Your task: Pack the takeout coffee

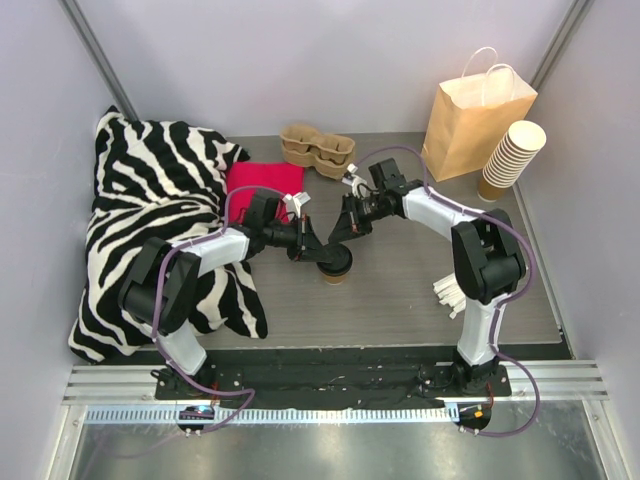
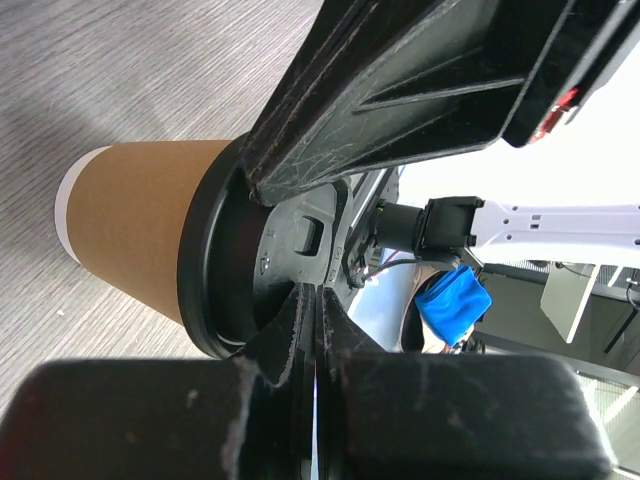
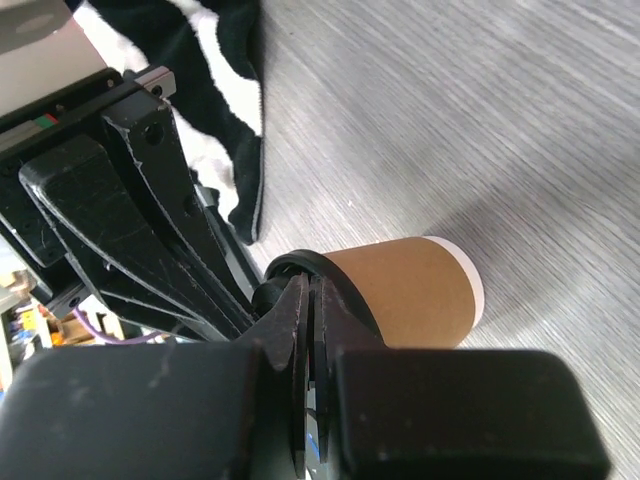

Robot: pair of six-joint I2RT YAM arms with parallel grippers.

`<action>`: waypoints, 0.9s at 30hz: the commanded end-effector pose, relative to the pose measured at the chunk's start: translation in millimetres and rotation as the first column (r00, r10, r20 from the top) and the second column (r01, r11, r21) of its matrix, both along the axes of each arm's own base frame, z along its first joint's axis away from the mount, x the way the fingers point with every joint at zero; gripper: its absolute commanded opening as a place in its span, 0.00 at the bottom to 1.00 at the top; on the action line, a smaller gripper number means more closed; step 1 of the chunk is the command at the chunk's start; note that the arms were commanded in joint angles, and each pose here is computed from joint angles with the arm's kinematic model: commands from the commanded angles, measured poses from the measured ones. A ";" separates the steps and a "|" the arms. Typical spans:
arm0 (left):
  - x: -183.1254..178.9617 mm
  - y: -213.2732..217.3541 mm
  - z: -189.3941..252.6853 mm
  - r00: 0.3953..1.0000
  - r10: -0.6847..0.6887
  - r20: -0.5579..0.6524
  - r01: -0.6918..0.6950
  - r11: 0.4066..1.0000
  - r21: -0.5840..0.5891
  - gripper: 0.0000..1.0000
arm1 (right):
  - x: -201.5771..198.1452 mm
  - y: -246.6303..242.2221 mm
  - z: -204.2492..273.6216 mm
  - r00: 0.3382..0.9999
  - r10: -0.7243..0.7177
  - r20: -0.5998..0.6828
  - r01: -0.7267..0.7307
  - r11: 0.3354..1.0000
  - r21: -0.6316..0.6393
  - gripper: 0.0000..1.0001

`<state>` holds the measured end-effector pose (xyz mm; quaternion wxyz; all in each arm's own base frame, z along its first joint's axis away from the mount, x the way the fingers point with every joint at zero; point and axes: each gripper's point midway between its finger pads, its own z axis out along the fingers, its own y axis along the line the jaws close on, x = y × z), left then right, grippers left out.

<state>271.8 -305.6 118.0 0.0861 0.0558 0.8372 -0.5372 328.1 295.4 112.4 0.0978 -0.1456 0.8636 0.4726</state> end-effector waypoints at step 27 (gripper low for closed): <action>-1.5 16.8 -52.0 0.997 0.056 -0.048 -0.047 0.983 0.180 0.00 | -21.2 -25.5 -19.3 0.961 0.118 0.251 -0.009 0.917 -0.398 0.15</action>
